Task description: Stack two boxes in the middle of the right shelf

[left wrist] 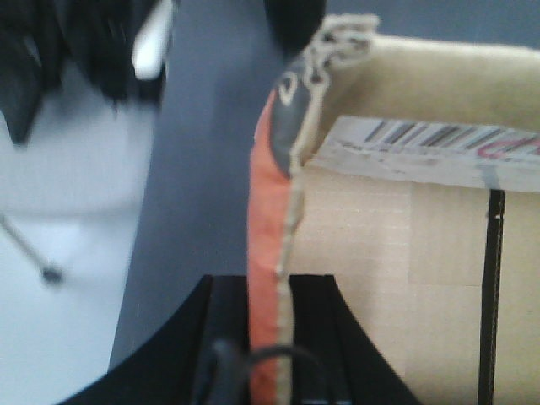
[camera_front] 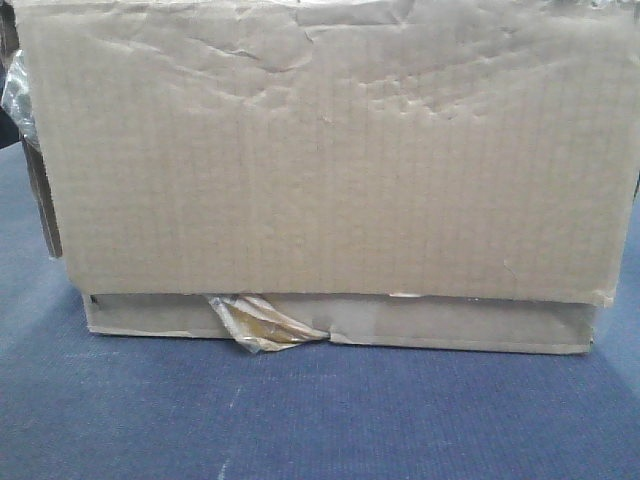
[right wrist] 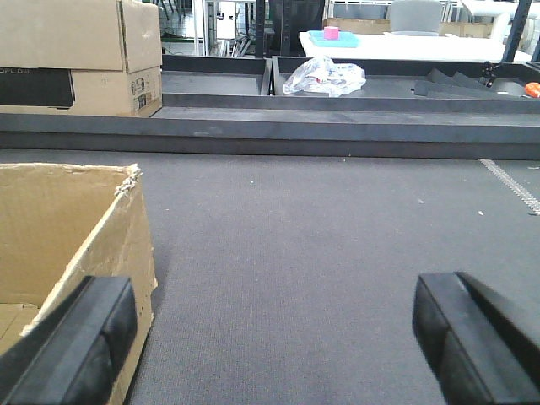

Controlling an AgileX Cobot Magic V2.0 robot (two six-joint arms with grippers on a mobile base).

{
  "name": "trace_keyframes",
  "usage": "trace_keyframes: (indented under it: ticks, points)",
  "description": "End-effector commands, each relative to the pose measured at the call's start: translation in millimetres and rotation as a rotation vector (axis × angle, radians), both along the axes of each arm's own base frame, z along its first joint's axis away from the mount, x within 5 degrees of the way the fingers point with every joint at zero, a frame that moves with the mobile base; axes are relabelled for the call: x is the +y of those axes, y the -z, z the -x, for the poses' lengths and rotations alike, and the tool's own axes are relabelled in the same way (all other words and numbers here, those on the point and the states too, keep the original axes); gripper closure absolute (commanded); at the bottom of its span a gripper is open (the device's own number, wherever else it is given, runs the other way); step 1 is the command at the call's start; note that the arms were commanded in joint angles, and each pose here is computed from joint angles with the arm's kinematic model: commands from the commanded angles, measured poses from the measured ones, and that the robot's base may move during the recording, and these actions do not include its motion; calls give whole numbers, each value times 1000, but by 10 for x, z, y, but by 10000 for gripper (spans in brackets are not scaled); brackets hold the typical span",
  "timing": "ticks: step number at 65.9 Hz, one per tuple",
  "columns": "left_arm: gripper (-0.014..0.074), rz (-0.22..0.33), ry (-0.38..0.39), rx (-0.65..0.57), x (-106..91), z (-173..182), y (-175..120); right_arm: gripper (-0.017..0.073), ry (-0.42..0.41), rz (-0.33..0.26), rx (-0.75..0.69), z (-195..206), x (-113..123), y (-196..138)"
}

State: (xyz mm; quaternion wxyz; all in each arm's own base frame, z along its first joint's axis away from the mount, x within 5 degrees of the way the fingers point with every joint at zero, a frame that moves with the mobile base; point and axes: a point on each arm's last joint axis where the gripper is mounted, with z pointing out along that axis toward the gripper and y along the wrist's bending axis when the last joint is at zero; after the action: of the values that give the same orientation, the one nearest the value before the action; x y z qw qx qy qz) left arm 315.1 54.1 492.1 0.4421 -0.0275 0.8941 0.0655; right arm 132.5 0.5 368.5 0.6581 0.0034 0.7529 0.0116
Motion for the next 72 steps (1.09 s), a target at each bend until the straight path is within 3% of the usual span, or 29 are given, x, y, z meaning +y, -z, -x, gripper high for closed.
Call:
trace_keyframes:
  ticks: [1,9,17,26,35,52,72]
  points:
    - [705,61,20,-127,-163,200,-324,-9,2,10,-21,-5,-3,-35]
    - [705,89,132,-213,-488,323,-558,-9,2,10,-21,-5,-3,-35]
    - [705,163,227,-247,-853,357,-621,-9,2,10,-21,-5,-3,-35]
    - [705,223,342,-203,-1309,290,-526,-9,2,10,-21,-5,-3,-35]
    - [705,237,425,-113,-1716,187,-334,-9,2,10,-21,-5,-3,-35]
    - [705,174,401,80,-2188,-174,216,-9,2,10,-21,-5,-3,-35]
    - [705,132,367,230,-2379,-546,760,-9,2,10,-21,-5,-3,-35]
